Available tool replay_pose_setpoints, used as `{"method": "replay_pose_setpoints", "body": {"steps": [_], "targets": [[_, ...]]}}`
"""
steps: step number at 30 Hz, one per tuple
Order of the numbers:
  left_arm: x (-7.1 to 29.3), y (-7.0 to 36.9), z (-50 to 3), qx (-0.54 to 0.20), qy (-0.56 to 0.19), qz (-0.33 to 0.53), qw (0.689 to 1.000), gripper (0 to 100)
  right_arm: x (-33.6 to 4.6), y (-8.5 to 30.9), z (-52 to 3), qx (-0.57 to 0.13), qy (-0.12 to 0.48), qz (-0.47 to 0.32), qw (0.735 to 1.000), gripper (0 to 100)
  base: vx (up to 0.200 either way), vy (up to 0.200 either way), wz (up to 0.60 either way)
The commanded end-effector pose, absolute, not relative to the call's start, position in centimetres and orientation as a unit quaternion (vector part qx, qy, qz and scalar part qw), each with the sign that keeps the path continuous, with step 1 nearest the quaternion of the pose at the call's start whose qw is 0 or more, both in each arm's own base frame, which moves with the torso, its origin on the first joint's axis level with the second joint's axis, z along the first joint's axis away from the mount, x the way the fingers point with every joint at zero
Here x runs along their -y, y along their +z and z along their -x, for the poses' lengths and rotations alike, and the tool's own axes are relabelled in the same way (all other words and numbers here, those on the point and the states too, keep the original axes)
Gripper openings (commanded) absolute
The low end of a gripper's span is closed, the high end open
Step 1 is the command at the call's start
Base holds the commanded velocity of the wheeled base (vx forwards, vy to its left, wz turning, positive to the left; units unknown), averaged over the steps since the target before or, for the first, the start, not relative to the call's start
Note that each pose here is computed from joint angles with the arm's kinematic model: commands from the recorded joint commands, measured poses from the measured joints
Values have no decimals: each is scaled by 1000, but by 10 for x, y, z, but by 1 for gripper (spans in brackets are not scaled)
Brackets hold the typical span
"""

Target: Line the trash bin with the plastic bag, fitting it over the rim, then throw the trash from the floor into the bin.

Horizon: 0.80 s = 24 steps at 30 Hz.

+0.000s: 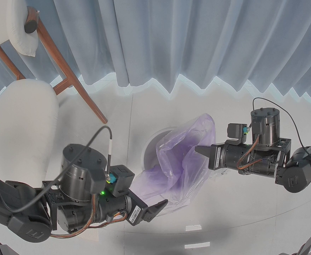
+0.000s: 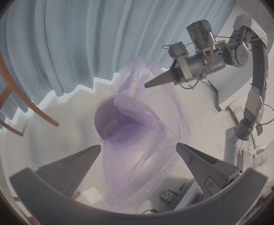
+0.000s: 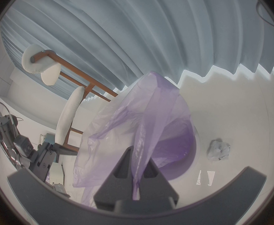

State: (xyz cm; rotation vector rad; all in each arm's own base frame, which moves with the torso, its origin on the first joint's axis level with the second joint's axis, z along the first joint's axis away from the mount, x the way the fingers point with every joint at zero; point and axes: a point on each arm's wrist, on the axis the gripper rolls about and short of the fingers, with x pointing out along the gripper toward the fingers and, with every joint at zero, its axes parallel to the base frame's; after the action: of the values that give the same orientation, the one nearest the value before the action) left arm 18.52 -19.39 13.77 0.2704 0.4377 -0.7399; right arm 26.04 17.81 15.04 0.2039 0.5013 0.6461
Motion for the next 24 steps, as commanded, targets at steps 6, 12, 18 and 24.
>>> {"method": "replay_pose_setpoints", "body": {"steps": [6,12,18,24], "targets": [[207,118,-186,-239,-369,-150,886,100,-174,155,-262,-236,309,-102,916,0,0,0,0],[212,117,-210,-239,-344,-143,897,100,-173,158,-261,-230,311,-103,916,0,0,0,0],[208,121,-225,-232,-324,-133,907,100,-172,158,-260,-231,310,-104,916,0,0,0,0],[206,123,-229,-229,-318,-128,911,100,-171,156,-260,-235,308,-104,916,0,0,0,0]]}}
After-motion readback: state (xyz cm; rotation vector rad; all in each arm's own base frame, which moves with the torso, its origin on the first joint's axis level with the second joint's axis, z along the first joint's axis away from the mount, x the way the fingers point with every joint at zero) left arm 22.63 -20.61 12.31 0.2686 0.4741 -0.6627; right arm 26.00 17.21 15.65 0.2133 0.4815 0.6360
